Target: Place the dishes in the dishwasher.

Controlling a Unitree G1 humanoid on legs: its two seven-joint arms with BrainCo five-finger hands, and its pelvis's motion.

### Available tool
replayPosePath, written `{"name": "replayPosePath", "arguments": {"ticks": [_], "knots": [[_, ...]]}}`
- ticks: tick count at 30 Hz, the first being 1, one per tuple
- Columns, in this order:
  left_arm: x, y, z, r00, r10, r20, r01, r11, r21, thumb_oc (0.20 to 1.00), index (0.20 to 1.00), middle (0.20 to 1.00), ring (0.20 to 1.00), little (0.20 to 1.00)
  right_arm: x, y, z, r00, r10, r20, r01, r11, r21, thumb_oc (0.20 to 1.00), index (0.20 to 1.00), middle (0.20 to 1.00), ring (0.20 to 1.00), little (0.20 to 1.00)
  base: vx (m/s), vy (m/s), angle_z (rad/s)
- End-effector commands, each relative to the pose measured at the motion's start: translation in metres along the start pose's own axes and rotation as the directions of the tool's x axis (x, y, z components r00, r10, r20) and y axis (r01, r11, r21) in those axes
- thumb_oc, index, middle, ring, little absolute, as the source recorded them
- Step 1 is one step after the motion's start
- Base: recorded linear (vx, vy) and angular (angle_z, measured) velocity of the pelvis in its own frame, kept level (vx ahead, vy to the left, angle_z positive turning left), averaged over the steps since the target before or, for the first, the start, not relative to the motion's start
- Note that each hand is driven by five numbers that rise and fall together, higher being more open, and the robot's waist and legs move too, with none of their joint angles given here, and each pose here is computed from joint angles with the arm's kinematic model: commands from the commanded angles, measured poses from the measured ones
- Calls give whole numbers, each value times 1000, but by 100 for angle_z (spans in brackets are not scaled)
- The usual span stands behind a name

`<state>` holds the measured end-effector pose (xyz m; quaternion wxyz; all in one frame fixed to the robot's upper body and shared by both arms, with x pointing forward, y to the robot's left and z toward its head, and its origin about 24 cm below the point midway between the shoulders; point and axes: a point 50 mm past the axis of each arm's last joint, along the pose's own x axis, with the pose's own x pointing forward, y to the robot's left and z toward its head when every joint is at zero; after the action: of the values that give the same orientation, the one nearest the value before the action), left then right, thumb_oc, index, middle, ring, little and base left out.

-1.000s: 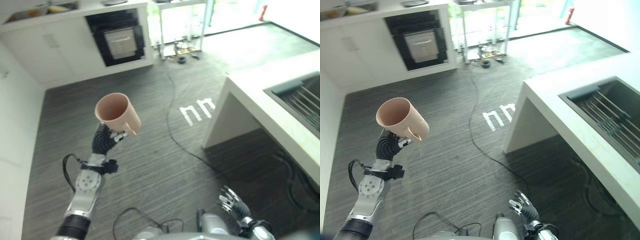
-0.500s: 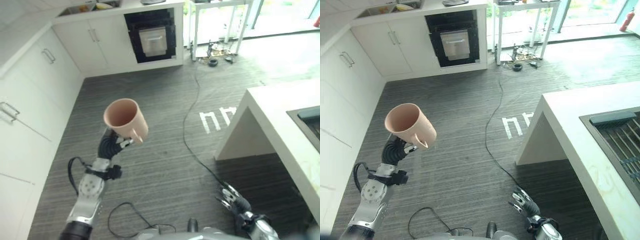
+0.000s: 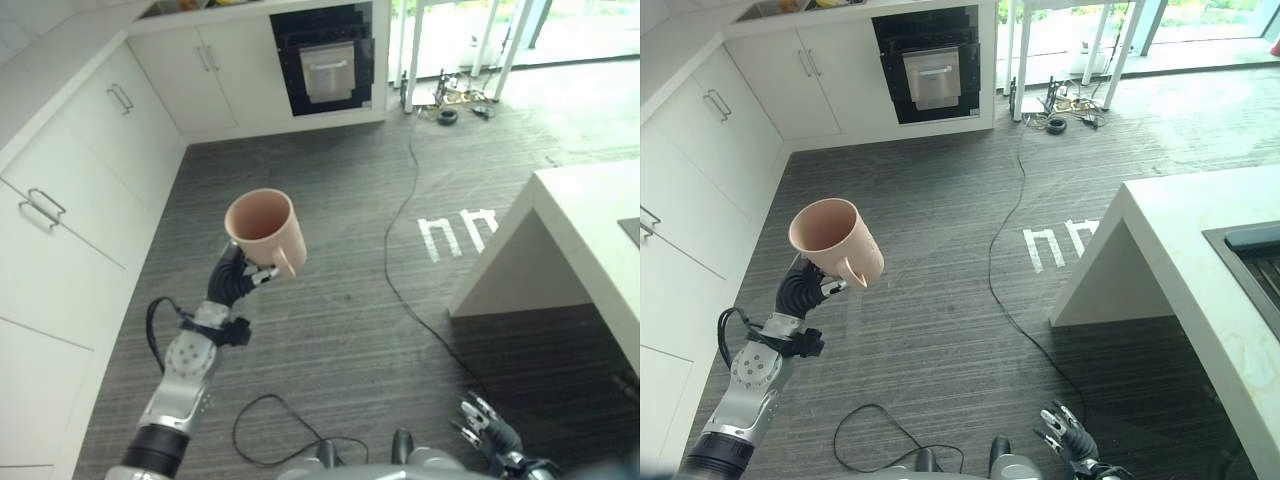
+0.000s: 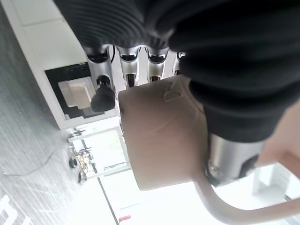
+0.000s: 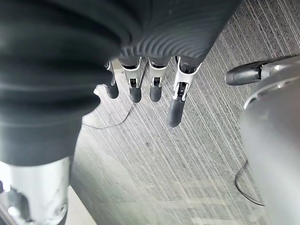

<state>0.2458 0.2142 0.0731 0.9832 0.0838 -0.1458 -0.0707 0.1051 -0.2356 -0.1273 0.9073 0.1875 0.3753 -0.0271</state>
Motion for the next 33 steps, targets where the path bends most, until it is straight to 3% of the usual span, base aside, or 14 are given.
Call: {"name": "replayPosePath", "arguments": {"ticks": [1, 11, 24, 25, 33], "knots": [[11, 19, 26, 989, 71, 130, -77, 996, 47, 200, 200, 200, 200, 200, 11, 10, 11, 998, 41, 41, -39, 999, -32, 1000, 1000, 1000, 1000, 1000, -8, 23, 43], [4, 22, 23, 992, 67, 108, -73, 996, 52, 200, 200, 200, 200, 200, 22, 20, 30, 994, 72, 78, -68, 996, -58, 1000, 1000, 1000, 1000, 1000, -7, -4, 71], [6, 19, 26, 992, -18, 123, 6, 995, 102, 200, 200, 200, 200, 200, 21, 20, 26, 993, 74, 92, -74, 997, -2, 1000, 1000, 1000, 1000, 1000, 6, -15, 3], [32, -14, 35, 970, 34, 241, -22, 999, -49, 200, 200, 200, 200, 200, 28, 35, 62, 970, 115, 215, -95, 990, -103, 1000, 1000, 1000, 1000, 1000, 23, -72, -14], [32, -13, 35, 974, 30, 224, -18, 998, -55, 200, 200, 200, 200, 200, 29, 36, 50, 986, 56, 159, -48, 997, -57, 1000, 1000, 1000, 1000, 1000, 11, -179, -6]]}}
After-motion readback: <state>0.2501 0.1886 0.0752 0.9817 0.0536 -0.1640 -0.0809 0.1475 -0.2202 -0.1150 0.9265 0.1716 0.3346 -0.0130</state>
